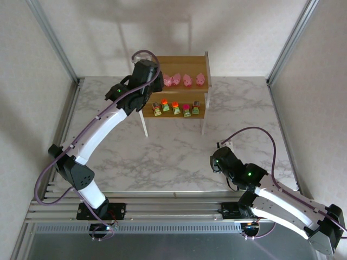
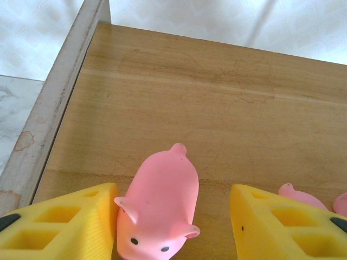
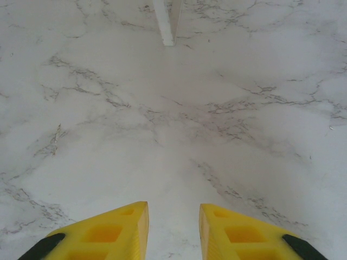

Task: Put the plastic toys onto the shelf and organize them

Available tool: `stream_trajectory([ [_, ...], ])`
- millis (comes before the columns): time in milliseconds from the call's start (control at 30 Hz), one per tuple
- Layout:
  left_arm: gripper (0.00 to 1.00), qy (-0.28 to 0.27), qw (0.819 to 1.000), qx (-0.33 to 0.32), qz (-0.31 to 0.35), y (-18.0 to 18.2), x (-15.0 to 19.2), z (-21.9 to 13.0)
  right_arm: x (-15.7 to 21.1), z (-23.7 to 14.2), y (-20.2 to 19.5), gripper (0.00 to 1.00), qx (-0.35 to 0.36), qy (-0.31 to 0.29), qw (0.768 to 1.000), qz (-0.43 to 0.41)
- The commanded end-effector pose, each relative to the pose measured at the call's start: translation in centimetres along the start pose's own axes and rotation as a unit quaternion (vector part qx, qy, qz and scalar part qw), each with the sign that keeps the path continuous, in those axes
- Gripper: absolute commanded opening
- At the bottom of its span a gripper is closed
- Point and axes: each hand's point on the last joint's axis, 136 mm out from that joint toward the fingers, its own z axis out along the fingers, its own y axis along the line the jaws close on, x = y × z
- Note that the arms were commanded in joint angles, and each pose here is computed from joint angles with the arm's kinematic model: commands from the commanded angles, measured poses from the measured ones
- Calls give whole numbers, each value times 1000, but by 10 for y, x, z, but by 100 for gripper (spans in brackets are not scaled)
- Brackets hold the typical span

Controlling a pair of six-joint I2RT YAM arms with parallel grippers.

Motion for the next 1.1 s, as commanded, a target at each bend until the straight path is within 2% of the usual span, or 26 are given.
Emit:
stream_trajectory([
  [0,56,-32,999,-6,-14,9,-25,-22,1,2,-6,31,12,-4,1000,8],
  [500,61,-67,998,4,-12,6,-47,-47,1,2,-6,34,13,-3,1000,9],
  [833,65,-91,996,5,-10,7,-59,-67,1,2,-7,49,15,-3,1000,9],
  [1067,73,-112,994,8,-15,16,-65,-80,1,2,-8,58,18,-3,1000,9],
])
